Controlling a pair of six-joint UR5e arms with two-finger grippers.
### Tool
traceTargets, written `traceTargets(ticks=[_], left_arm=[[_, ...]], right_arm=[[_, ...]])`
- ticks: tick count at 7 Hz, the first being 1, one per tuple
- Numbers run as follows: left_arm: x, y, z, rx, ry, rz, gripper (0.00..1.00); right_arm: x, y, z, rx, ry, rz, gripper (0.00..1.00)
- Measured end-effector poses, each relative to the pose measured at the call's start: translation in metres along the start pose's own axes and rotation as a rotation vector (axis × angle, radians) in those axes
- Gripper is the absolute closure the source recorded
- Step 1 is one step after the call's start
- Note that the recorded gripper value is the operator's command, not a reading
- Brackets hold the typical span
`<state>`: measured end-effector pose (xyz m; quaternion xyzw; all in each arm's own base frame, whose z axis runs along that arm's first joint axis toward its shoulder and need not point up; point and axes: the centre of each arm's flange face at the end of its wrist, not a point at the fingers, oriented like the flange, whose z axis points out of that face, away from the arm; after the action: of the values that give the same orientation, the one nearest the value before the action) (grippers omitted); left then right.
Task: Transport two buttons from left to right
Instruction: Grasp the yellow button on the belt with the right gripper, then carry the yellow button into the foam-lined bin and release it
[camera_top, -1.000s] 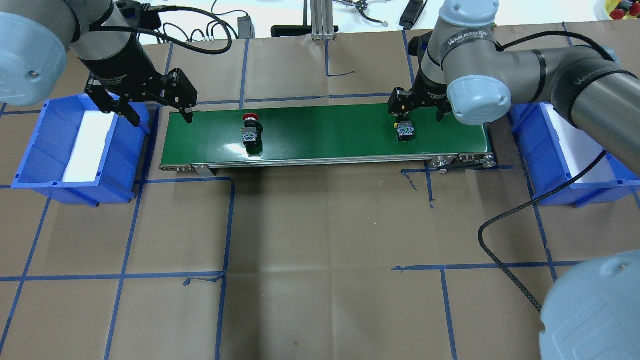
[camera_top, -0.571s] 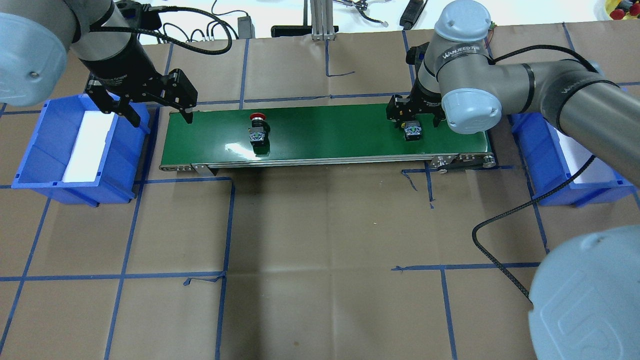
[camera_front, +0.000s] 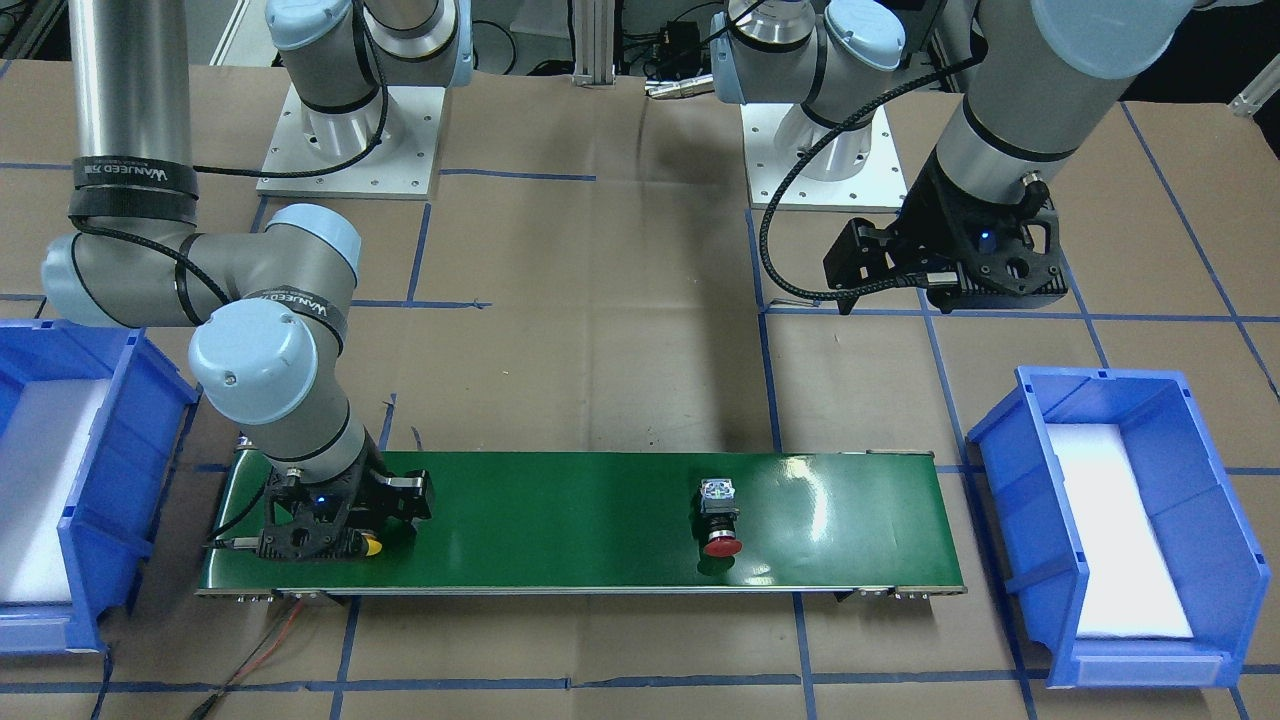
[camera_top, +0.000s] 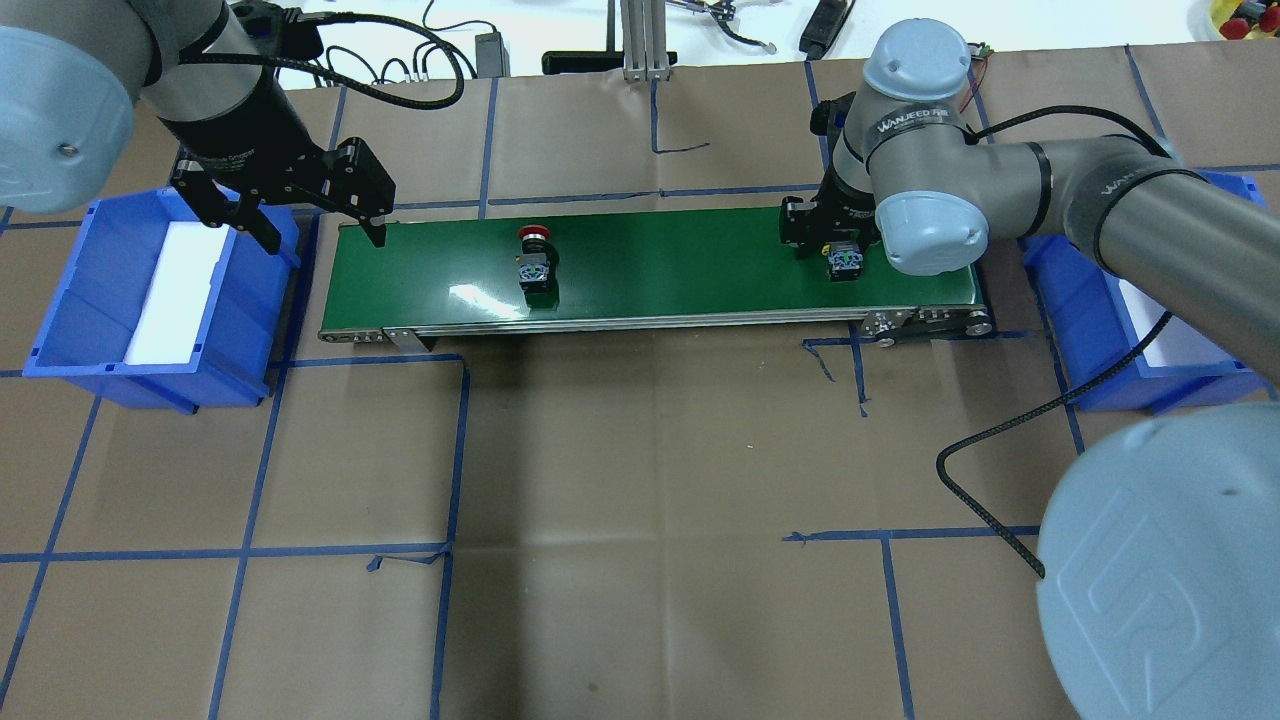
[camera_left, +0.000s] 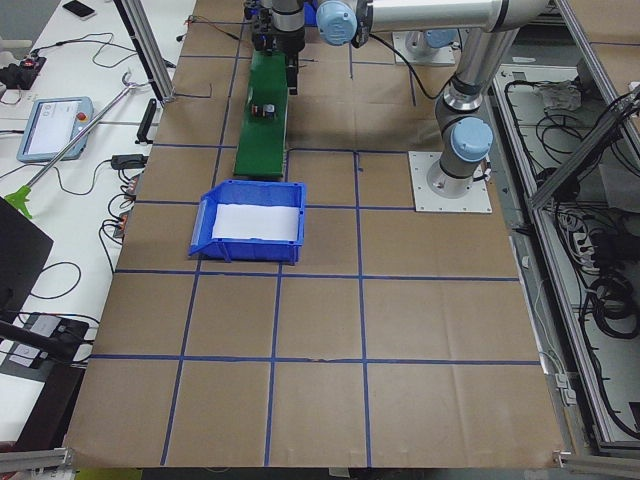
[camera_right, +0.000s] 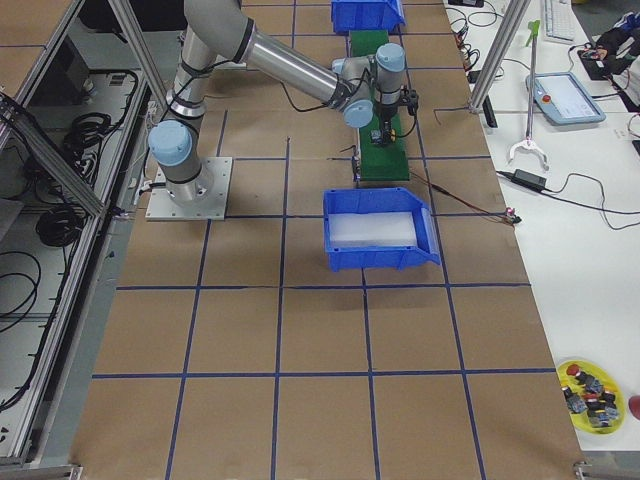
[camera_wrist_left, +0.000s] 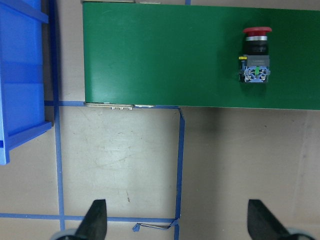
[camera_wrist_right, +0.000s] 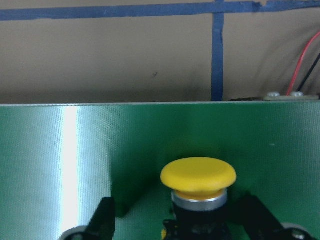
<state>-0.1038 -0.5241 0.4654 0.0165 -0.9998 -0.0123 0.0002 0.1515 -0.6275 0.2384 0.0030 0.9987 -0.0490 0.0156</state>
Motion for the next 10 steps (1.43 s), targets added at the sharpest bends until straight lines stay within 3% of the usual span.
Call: traceTargets(ticks=[2, 5, 7, 10], left_arm=[[0.000, 0.000, 0.000, 0.000, 0.000, 0.000, 0.00], [0.000, 0.000, 0.000, 0.000, 0.000, 0.000, 0.00], [0.001, 0.000, 0.000, 0.003, 0.001, 0.001, 0.00], [0.001, 0.000, 0.000, 0.005, 0.001, 0.001, 0.00]], right_arm=[[0.014, 0.001, -0.023, -0.003, 0.009, 0.018, 0.95], [0.074, -0.019, -0.117, -0.032, 0.018, 0.090, 0.94], [0.162, -0.027, -0.166, -0.065, 0.018, 0.035, 0.95], [0.290, -0.009, -0.177, -0.075, 0.017, -0.088, 0.95]])
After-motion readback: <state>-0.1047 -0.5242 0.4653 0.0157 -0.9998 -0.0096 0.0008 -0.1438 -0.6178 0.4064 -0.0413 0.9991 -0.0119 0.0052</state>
